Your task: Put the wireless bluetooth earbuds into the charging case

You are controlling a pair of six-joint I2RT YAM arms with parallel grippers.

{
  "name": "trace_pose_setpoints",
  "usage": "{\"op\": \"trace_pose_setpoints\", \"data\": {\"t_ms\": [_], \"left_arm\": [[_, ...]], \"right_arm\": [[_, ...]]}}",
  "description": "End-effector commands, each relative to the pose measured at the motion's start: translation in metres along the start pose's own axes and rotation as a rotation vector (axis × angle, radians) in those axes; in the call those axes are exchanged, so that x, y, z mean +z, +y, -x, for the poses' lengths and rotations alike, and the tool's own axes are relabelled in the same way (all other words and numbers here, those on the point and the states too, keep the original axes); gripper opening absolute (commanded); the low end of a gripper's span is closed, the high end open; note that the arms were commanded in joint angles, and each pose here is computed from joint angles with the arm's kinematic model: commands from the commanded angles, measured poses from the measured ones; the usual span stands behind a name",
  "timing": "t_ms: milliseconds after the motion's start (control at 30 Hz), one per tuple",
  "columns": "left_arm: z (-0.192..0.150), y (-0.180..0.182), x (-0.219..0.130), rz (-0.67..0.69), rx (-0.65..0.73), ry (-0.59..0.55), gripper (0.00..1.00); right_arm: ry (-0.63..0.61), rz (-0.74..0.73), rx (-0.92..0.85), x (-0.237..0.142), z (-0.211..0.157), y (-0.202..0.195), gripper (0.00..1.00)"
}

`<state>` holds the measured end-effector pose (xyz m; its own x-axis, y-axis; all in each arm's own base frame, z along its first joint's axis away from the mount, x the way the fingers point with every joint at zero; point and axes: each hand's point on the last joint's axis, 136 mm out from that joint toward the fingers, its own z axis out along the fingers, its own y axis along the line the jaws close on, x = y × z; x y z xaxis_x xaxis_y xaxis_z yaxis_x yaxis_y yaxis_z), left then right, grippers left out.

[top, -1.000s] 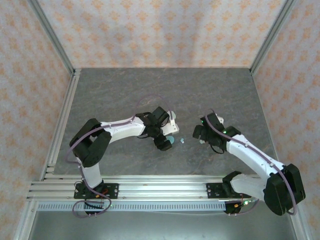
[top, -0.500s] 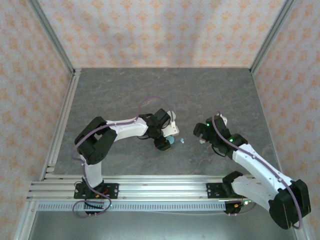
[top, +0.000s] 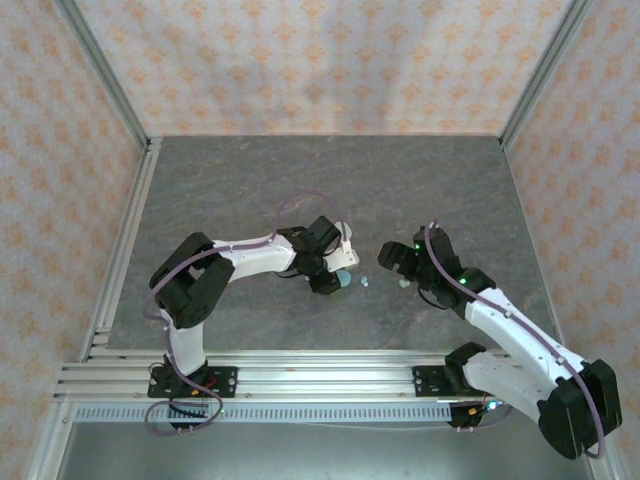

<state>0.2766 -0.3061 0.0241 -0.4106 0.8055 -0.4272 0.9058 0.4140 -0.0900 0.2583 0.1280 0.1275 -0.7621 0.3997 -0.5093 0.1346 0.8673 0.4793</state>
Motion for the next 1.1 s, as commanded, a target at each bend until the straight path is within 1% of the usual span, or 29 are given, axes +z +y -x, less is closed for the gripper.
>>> {"op": "trace_pose_setpoints", "data": {"t_ms": [0, 233, 333, 467, 633, 767, 967, 1067], "left_arm": [[0.005, -0.011, -0.004, -0.040, 0.002, -0.031, 0.31], [0.016, -0.016, -0.036, -0.091, -0.045, -0.119, 0.31], [0.024, -0.015, -0.053, -0.086, -0.059, -0.177, 0.31], [0.034, -0.013, -0.079, -0.078, -0.072, -0.278, 0.31], [0.048, -0.017, -0.108, -0.103, -0.077, -0.381, 0.31], [0.057, -0.023, -0.123, -0.132, -0.071, -0.424, 0.31], [0.060, -0.026, -0.135, -0.132, -0.061, -0.452, 0.31], [0.060, -0.028, -0.139, -0.136, -0.059, -0.457, 0.31]], "right_arm": [[0.047, 0.079, 0.029, 0.006, -0.009, 0.012, 0.91], [0.114, 0.162, 0.055, -0.004, -0.013, 0.031, 0.92], [0.139, 0.209, 0.062, -0.012, -0.012, 0.044, 0.92], [0.152, 0.206, 0.069, -0.018, -0.008, 0.049, 0.92], [0.206, 0.382, 0.073, -0.029, -0.009, 0.085, 0.90], [0.259, 0.492, 0.051, -0.036, -0.014, 0.109, 0.86], [0.297, 0.499, 0.028, -0.032, -0.023, 0.117, 0.85], [0.331, 0.527, 0.017, -0.031, -0.028, 0.129, 0.85]]}}
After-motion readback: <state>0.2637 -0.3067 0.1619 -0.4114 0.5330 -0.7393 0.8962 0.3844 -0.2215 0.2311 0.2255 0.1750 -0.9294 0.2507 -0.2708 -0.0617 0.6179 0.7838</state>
